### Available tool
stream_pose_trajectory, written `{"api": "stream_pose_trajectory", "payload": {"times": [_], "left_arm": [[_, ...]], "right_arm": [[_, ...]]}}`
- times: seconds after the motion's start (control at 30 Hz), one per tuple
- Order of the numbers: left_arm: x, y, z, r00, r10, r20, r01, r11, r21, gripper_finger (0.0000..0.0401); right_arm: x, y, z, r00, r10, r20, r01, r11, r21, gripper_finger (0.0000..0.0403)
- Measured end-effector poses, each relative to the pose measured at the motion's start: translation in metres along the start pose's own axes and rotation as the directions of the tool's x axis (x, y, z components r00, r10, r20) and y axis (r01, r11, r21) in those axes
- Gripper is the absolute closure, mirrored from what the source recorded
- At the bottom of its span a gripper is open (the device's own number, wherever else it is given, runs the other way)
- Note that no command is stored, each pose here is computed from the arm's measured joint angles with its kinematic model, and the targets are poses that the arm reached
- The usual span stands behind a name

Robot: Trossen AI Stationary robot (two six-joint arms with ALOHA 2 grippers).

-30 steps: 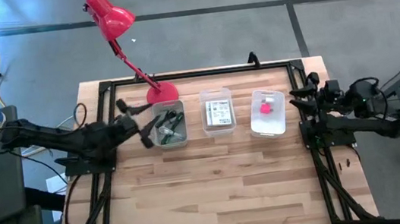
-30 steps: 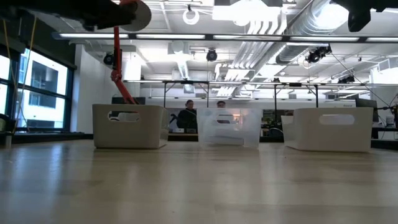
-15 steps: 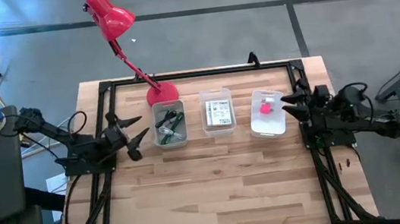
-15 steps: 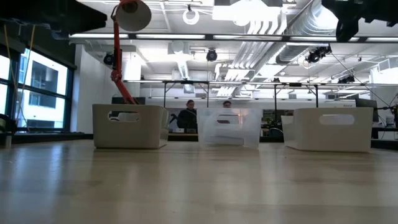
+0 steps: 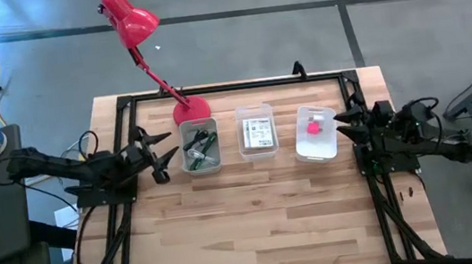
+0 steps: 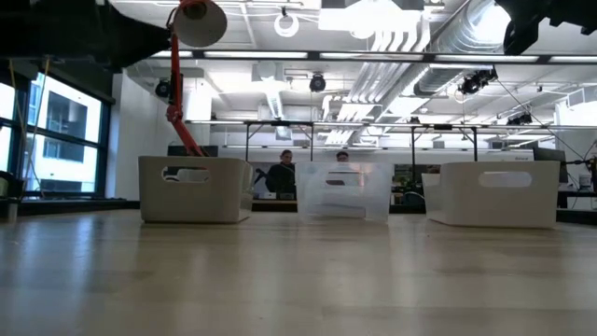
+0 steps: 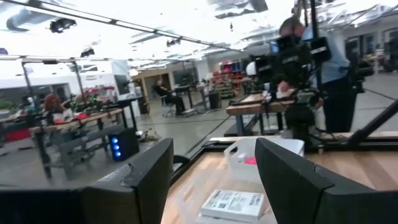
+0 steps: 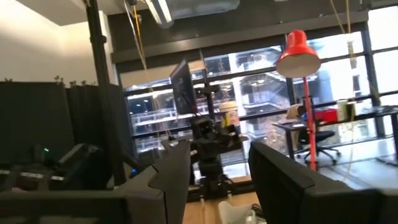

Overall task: Pick and place items into bin
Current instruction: Return to Home Position

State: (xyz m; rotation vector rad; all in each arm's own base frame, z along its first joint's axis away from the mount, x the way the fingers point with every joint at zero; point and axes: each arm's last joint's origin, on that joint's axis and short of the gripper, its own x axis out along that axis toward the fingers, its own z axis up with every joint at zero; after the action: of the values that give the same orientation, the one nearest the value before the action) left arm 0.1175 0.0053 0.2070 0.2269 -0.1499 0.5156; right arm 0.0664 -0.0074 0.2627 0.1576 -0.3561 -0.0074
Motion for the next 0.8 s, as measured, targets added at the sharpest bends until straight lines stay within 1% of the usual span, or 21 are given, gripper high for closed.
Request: {"api": "stream_pose_trajectory", "payload": {"times": [0.07,0.17,0.33,0.47,0.53,0.67,0.8], "left_arm": [[0.000,0.002,-0.005,1.000,0.030,-0.006,-0.030,1.000,-0.001,0.0185],[-0.006,0.004,-0.014,0.998,0.057,0.021,-0.056,0.998,-0.018,0.0185],[-0.010,0.007,-0.010,0.997,0.061,0.047,-0.060,0.998,-0.011,0.0185],[-0.016,0.014,-0.003,0.989,0.100,0.109,-0.101,0.995,0.009,0.0185],[-0.019,0.016,-0.002,0.987,0.105,0.119,-0.107,0.994,0.014,0.0185],[-0.026,0.021,-0.002,0.986,0.105,0.130,-0.109,0.994,0.023,0.0185],[-0.026,0.021,-0.002,0.986,0.116,0.124,-0.120,0.992,0.030,0.0185]], "right_arm": [[-0.001,0.000,0.000,1.000,0.006,0.004,-0.006,1.000,0.013,0.0248],[-0.001,0.000,0.001,1.000,0.007,0.007,-0.007,1.000,0.020,0.0246],[-0.001,0.000,0.001,1.000,0.005,0.015,-0.005,1.000,0.020,0.0246],[-0.001,0.001,0.005,0.999,0.007,0.050,-0.007,1.000,-0.013,0.0248],[-0.001,0.001,0.005,0.999,0.001,0.054,0.001,1.000,-0.025,0.0247],[-0.001,0.001,0.005,0.999,-0.002,0.049,0.004,0.999,-0.039,0.0245],[-0.001,0.000,0.001,1.000,0.004,0.009,-0.004,1.000,-0.030,0.0248]]}}
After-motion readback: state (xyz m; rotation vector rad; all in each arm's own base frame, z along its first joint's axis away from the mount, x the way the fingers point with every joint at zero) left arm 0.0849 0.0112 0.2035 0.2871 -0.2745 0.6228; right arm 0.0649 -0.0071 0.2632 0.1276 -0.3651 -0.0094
